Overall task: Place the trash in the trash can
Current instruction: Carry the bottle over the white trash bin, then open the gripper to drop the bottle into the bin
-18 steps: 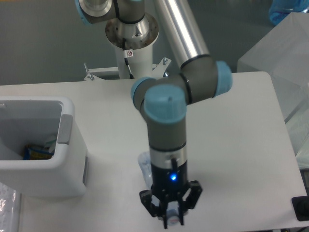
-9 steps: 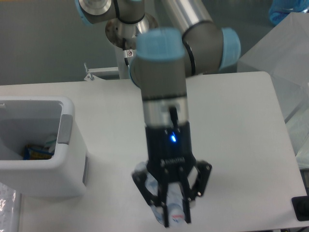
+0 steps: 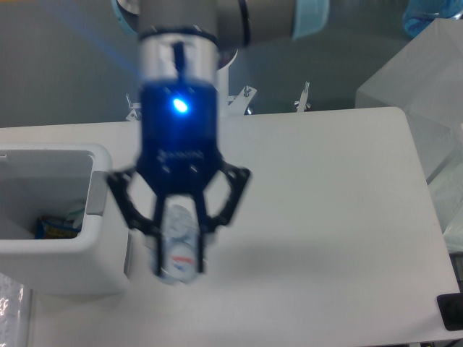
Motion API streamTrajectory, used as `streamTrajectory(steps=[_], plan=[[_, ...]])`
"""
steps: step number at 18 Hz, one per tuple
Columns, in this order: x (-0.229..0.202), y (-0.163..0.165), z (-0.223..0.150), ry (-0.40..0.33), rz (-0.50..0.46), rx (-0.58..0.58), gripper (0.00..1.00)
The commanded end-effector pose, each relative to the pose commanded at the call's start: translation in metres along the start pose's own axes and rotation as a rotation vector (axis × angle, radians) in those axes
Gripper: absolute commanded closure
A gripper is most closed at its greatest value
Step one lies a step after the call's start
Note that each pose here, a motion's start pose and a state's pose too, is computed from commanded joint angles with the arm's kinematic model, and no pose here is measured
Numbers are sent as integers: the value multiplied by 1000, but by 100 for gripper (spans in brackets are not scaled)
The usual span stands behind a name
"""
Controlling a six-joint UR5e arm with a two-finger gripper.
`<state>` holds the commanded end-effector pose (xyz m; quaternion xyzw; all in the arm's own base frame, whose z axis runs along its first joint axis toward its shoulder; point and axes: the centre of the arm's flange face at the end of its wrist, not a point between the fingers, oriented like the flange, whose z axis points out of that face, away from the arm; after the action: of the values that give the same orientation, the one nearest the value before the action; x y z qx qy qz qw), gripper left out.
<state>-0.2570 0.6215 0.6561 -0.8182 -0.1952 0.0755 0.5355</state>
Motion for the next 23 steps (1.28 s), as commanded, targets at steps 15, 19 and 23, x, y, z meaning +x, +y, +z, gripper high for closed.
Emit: streamTrajectory(steps=[15, 19, 23], plan=[[140, 70, -6, 180, 57, -127, 66], [148, 92, -3, 192, 71, -168, 25], [146, 92, -8, 191, 85, -167, 0]])
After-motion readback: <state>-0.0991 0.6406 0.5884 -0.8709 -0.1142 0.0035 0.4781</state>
